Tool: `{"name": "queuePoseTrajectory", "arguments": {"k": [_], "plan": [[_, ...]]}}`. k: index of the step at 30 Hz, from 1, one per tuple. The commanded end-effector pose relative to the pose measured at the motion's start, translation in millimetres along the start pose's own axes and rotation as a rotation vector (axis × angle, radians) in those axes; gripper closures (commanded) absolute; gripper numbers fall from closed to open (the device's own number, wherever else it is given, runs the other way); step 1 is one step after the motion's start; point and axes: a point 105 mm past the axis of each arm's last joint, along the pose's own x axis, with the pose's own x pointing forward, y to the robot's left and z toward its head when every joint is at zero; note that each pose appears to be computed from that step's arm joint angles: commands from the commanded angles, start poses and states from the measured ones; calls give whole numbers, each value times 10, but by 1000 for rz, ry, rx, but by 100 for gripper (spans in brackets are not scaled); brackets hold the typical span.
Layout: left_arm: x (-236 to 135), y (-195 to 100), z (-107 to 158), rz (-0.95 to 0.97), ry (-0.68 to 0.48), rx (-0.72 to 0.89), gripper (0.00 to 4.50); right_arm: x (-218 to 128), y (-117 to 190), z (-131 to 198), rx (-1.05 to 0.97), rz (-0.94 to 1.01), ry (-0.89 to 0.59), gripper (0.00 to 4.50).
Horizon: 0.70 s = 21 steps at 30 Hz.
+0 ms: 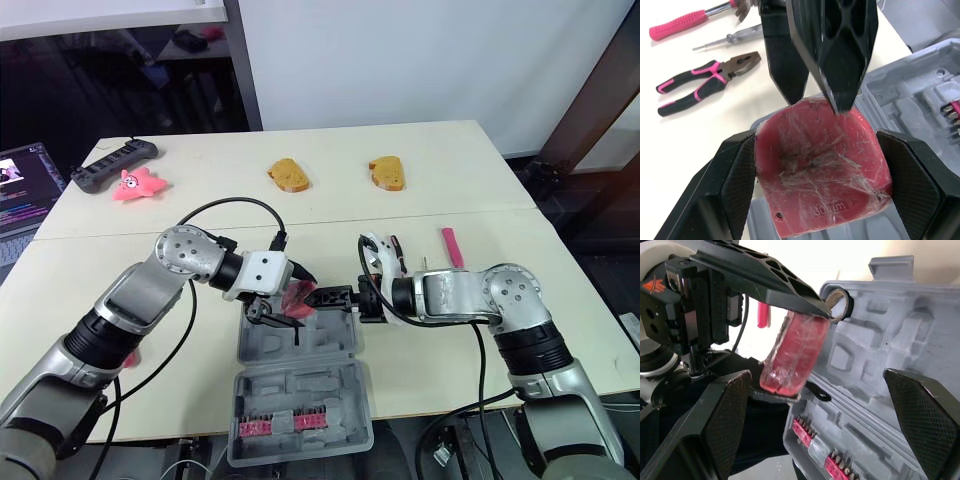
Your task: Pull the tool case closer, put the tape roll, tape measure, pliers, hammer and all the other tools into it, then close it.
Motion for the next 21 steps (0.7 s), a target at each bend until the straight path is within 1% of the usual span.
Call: {"name": "queuePoseTrajectory", "arguments": {"k": [1, 4, 5, 6, 8, 9, 11, 12, 13, 14, 20, 21], "plan": [[11, 41, 100, 13, -18, 50, 129, 23, 81, 35, -12, 21, -21, 0], [20, 40, 108, 11, -22, 49, 129, 52, 96, 49, -5, 25, -28, 0], [20, 40, 107, 12, -22, 48, 129, 58, 101, 53, -5, 26, -30, 59], [18, 38, 106, 12, -23, 47, 129, 61, 107, 51, -4, 29, -32, 86], [12, 40, 100, 15, -21, 45, 129, 62, 112, 52, -3, 31, -37, 181], [8, 42, 98, 17, -20, 43, 129, 61, 116, 52, -4, 33, -38, 237], [3, 44, 94, 18, -17, 41, 129, 60, 125, 56, -5, 39, -40, 334], [3, 45, 93, 19, -16, 40, 129, 60, 128, 58, -5, 41, -42, 359], [3, 47, 91, 21, -15, 39, 129, 61, 134, 63, -4, 45, -43, 371], [3, 49, 90, 22, -15, 39, 129, 62, 137, 66, -4, 47, -45, 374], [4, 49, 94, 16, -13, 39, 129, 63, 169, 75, -9, 65, -51, 376], [6, 45, 96, 13, -23, 26, 79, 58, 169, 79, -9, 65, -53, 376]]}}
